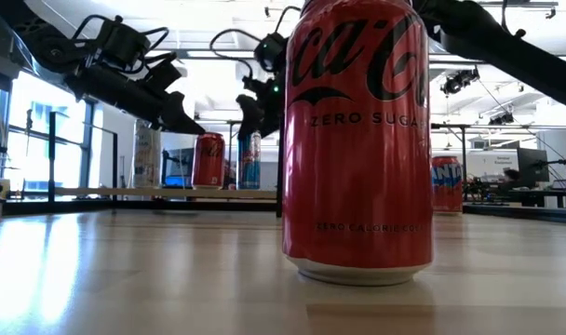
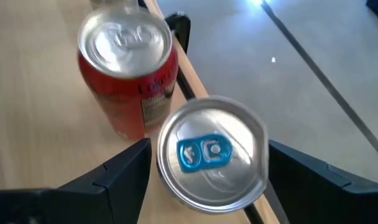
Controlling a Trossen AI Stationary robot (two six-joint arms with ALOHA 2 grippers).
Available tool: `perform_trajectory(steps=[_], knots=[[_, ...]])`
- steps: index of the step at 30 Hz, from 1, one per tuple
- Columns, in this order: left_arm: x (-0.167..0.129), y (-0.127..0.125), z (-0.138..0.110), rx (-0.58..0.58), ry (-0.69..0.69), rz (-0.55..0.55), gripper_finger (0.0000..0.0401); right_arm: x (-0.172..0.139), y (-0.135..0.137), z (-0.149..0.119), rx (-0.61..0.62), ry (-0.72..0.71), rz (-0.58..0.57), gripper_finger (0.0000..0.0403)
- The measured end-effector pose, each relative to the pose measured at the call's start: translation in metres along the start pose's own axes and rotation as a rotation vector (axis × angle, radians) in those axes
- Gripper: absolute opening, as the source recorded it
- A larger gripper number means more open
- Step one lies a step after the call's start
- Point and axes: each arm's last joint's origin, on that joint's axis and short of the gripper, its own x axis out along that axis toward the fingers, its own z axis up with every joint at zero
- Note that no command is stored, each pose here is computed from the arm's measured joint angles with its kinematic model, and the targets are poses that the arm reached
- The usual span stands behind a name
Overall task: Place canned beverage on shelf
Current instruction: Adjust the blue soda can on the shelf
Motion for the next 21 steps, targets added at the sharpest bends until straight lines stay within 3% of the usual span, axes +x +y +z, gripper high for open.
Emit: perform_trajectory(steps=[7,16,21], knots=[[0.0000,-0.0001,-0.0005,0.000,0.005,-0.001,0.0001,0.0036,0.0002,-0.0013,0.005,-0.001,0.002,0.0287],[0.0000,-0.0004,-0.0025,0.015,0.026,-0.004,0.0001,0.0077,0.0010,-0.0020,0.005,-0.011,0.021,0.0214],[0.0000,-0.0005,-0.0029,0.015,0.030,-0.005,0.0001,0.0043,0.0008,-0.0013,0.003,-0.005,0.021,0.0214]])
